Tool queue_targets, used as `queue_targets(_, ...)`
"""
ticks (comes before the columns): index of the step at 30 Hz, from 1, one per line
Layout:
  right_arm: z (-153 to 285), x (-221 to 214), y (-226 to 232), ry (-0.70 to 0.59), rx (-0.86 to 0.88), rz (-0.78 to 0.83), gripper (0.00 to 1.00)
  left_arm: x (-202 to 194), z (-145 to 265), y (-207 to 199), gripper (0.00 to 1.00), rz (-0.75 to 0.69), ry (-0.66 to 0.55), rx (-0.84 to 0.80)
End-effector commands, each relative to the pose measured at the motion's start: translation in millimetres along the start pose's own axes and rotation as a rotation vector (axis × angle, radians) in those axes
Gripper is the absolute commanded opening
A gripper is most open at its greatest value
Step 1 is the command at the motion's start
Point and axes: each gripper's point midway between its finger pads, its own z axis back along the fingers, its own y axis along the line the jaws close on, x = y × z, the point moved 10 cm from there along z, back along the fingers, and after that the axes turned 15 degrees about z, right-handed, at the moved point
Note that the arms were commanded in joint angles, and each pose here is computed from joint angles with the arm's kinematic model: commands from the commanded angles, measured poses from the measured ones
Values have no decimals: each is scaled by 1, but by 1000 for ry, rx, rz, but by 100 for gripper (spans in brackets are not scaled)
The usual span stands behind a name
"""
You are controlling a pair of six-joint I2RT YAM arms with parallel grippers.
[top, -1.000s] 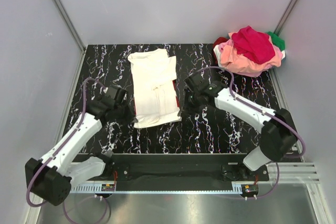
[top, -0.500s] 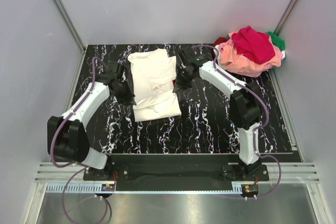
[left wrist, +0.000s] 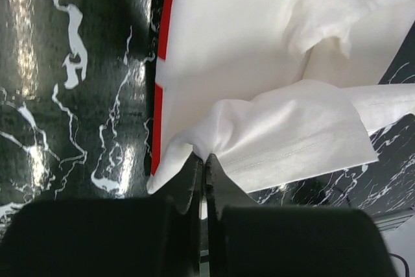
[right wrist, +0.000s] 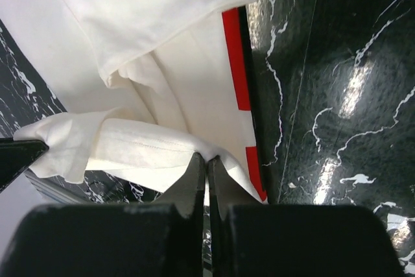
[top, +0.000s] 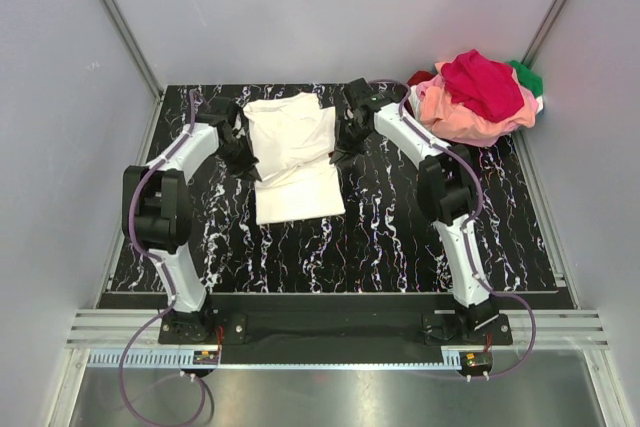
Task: Fold and stack the t-shirts
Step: Fold the tshirt
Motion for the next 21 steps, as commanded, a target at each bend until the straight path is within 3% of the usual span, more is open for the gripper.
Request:
queue_targets(1,7,20,-5,-64,15,16,0,20,5,-10,0,-23,-12,-30)
queue_targets(4,0,30,-8,-79,44,20,7,28,-4,-13,6,-1,-4,-19)
queue_targets(5,5,40,-8,-112,57,20,20,37,-1,-19,13,4,-20,-33)
queue_targets(6,-2,44,-13,-103,62,10,52,42,2,-21,36,16,-12,-24)
queue_targets(7,-1,50,-13,-113,86,6,66,49,-3,-21,46,40,2,-15)
queue_targets(8,18,69,-13,-189,113,11,74,67,10,-28,53,56,-44,-44)
queue_targets(10,24,82,-19,-218,125,-7,84,82,18,-28,67,106,-71,-12)
queue_targets(13,80,101,-22,-352,160,-48,85,95,60,-57,76,22,-212,-49)
queue_targets(14,74,94,-28,-315,145,-71,85,86,77,-75,78,-41,-259,-72)
queue_targets(15,107,92,-13,-393,163,-20,85,79,82,-77,78,-73,-302,-27)
queue_targets(16,112,85,-11,-401,149,-8,85,66,103,-81,76,-128,-347,-46)
queue_targets(17,89,62,-21,-313,107,-29,84,46,89,-76,72,-165,-304,-11)
queue_targets(18,116,56,-8,-396,122,30,82,41,87,-78,66,-185,-331,-62)
queue_targets(21,94,17,-7,-319,116,52,70,5,73,-61,50,-222,-288,-141)
